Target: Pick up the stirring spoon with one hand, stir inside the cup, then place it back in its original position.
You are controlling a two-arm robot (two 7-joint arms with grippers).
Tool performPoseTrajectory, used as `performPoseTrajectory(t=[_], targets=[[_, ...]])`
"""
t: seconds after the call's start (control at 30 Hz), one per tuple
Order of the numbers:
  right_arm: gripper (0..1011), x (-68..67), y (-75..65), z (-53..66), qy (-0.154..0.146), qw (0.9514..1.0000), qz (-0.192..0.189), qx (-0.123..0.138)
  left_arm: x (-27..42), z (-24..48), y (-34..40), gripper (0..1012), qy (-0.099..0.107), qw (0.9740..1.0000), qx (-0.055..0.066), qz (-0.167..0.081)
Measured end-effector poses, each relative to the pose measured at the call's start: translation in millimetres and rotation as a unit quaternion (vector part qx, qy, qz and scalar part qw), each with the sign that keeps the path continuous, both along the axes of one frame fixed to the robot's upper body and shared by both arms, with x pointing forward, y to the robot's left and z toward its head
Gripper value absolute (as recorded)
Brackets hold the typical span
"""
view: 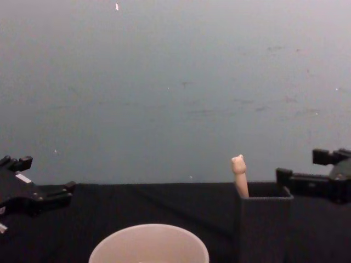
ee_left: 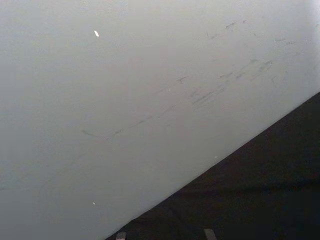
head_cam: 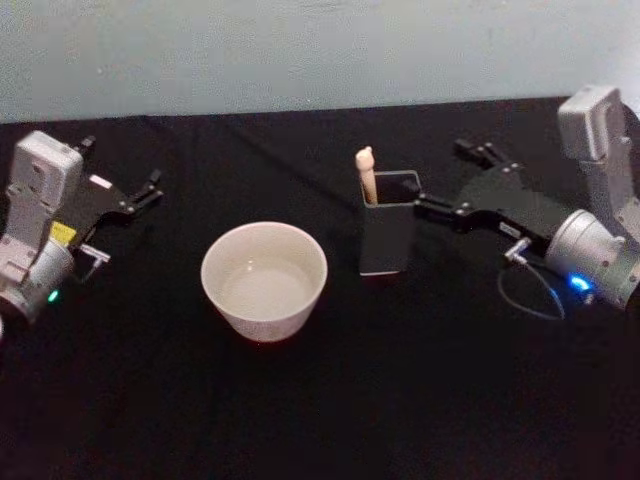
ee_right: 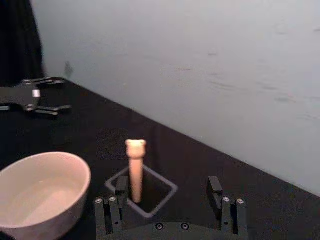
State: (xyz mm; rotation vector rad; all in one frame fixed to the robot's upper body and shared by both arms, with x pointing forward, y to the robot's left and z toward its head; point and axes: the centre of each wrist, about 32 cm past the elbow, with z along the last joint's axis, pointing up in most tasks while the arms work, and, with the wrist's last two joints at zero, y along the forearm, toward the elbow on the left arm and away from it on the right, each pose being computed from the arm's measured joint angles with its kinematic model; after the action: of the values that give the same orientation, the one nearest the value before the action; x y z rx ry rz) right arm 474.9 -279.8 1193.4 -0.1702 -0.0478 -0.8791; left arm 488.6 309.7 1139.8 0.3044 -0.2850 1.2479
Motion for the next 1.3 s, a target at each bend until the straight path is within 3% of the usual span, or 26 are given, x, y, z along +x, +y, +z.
performPoseTrajectory(t=[0.43,0.97,1.3], targets=[[1000,19.6,19.2,-1.0,0.043,0.9984,0.036,-0.008,0.0,0.0,0.0,1001,0.000,1.0000,0.000,0.000],[1000,45.5,36.6,0.3,0.046,0.9982,0.038,-0.009,0.0,0.0,0.0,1001,0.000,1.0000,0.000,0.000],[1000,56.9,42.6,9.9,0.043,0.9981,0.039,-0.020,0.0,0.0,0.0,1001,0.000,1.0000,0.000,0.000]])
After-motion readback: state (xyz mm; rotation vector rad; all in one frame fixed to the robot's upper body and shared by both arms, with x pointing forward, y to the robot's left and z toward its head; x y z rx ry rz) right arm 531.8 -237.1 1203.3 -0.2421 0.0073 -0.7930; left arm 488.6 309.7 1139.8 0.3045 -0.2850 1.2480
